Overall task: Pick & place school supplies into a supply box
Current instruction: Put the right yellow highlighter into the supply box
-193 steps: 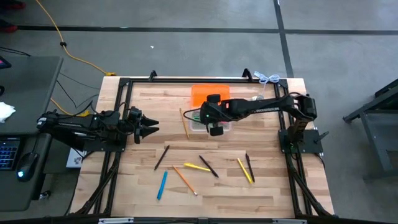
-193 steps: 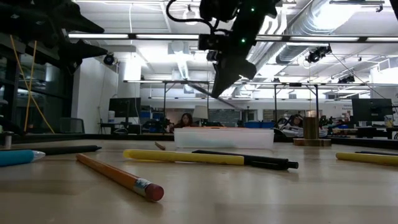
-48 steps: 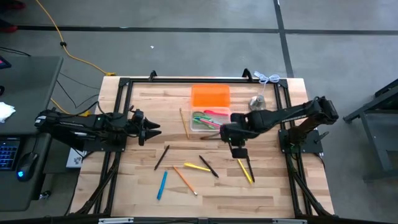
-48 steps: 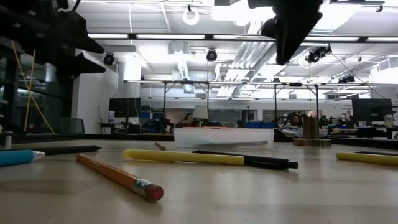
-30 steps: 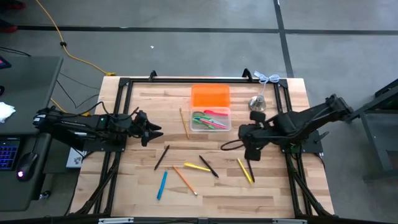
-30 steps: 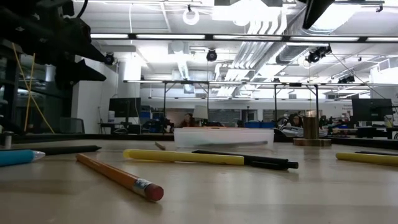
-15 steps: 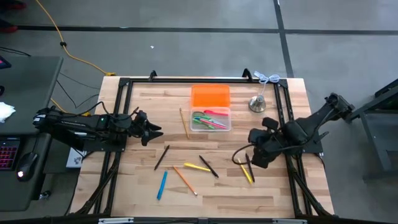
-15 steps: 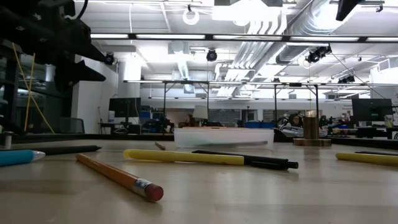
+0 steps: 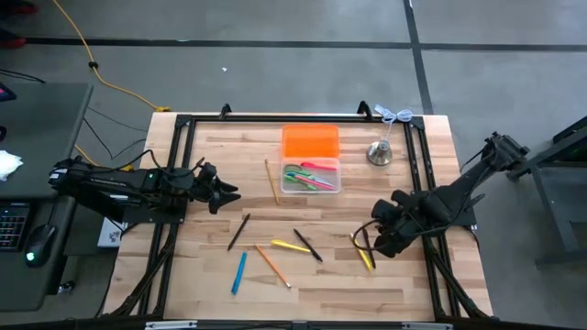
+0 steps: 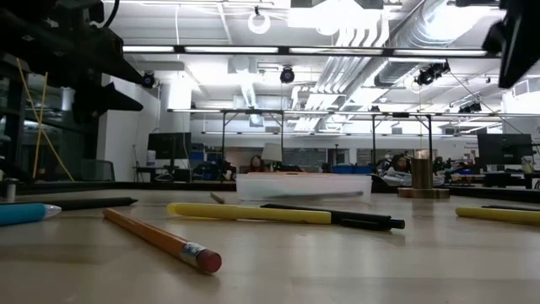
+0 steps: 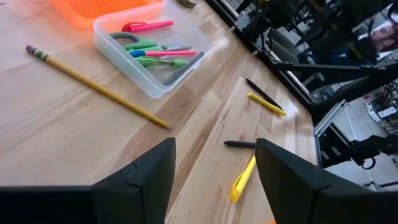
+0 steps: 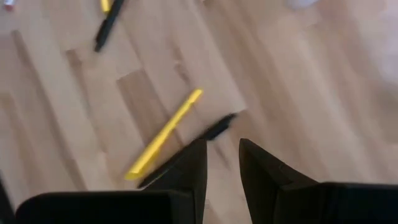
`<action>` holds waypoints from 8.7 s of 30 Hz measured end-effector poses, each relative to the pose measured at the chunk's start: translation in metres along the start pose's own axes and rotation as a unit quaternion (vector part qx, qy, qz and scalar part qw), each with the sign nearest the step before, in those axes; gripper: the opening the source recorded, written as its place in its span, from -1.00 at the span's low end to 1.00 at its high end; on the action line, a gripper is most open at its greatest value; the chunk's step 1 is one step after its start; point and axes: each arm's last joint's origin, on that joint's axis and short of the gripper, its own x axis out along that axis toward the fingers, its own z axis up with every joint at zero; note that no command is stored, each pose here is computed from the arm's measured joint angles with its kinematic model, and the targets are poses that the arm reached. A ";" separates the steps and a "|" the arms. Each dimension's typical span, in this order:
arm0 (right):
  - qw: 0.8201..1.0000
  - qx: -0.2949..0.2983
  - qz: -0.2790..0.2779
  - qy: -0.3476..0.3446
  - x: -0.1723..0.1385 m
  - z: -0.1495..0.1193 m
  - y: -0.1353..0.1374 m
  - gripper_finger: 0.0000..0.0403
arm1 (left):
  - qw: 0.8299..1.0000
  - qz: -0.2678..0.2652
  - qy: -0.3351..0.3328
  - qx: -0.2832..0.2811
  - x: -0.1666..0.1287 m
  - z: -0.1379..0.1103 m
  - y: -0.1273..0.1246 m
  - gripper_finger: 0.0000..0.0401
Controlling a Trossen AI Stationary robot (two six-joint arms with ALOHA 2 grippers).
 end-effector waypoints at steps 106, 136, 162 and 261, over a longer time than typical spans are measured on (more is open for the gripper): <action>0.985 0.028 0.014 0.167 0.150 0.017 0.031 -0.94 | 0.999 0.022 0.025 -0.005 0.000 -0.005 0.005 0.25; 0.971 0.102 0.199 -0.082 0.094 0.095 0.015 -0.99 | 0.997 -0.074 -0.013 -0.012 -0.001 0.007 -0.010 0.25; 0.828 0.089 0.409 -0.373 0.053 0.178 -0.015 -0.98 | 0.981 -0.172 -0.091 0.003 0.006 0.023 -0.030 0.25; 0.798 0.072 0.377 -0.464 0.052 0.188 -0.016 -0.98 | 0.983 -0.126 -0.097 0.089 0.103 0.081 -0.111 -0.84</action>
